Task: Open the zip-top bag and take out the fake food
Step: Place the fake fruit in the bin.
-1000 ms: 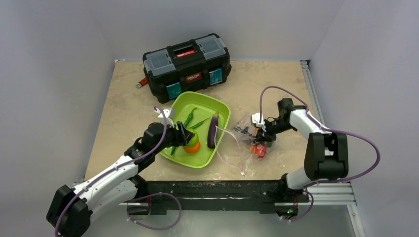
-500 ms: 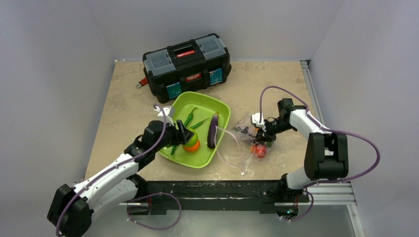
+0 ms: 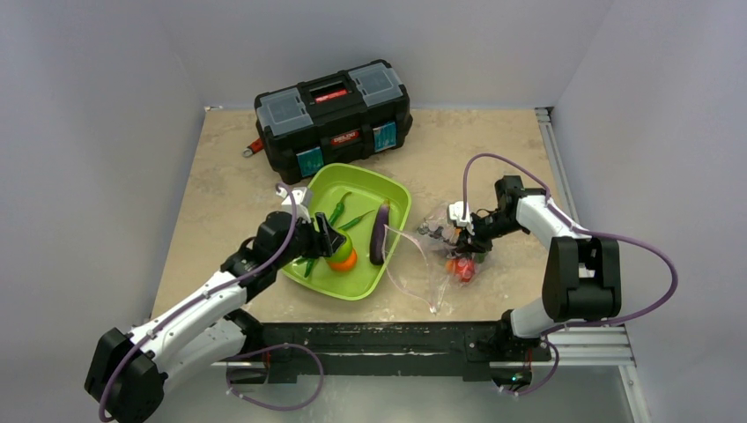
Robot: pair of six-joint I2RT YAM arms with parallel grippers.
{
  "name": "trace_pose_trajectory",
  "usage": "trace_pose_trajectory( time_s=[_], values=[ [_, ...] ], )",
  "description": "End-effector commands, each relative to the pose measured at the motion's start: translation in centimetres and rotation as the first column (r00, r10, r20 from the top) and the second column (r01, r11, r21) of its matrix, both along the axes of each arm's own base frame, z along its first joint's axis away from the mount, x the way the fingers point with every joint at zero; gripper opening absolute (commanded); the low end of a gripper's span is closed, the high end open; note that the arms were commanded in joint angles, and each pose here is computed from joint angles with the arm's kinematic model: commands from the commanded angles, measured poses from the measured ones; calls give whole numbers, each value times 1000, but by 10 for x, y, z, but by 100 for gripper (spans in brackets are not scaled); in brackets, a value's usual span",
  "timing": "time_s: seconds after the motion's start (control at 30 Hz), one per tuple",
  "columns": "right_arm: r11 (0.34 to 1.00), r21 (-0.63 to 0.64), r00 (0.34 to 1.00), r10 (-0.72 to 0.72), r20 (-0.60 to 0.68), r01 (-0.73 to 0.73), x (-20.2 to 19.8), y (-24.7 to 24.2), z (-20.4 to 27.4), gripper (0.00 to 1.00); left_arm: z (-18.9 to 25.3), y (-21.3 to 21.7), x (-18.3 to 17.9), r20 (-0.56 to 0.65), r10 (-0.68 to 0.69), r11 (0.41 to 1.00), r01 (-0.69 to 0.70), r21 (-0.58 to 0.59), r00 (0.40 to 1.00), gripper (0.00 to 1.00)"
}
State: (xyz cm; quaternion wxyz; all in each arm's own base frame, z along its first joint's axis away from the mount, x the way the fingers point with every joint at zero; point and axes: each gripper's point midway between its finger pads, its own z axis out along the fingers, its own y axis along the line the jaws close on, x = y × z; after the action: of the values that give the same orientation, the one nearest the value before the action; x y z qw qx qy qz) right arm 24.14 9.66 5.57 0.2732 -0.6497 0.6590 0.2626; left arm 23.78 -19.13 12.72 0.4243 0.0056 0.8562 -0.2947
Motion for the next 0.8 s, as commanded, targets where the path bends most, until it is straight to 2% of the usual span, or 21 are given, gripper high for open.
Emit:
trace_pose_trajectory(
  time_s=[0.0, 0.2, 0.37, 0.53, 0.77],
  values=[
    [1000, 9, 1000, 5, 13, -5, 5, 0, 7, 20, 27, -5, 8, 59, -10, 999, 12, -31, 998, 21],
    [1000, 9, 1000, 6, 15, -6, 6, 0, 7, 20, 33, -3, 6, 63, -4, 999, 7, -34, 998, 66],
    [1000, 9, 1000, 5, 13, -5, 5, 0, 6, 20, 41, 1, 3, 75, 0, 999, 3, -34, 997, 83],
    [1000, 9, 1000, 5, 14, -5, 6, 0, 7, 20, 49, 5, 0, 105, 6, 999, -2, -41, 994, 96],
    [1000, 8, 1000, 4, 11, -4, 5, 0, 6, 21, 55, 6, -3, 124, 4, 998, 4, -61, 992, 100]
  ],
)
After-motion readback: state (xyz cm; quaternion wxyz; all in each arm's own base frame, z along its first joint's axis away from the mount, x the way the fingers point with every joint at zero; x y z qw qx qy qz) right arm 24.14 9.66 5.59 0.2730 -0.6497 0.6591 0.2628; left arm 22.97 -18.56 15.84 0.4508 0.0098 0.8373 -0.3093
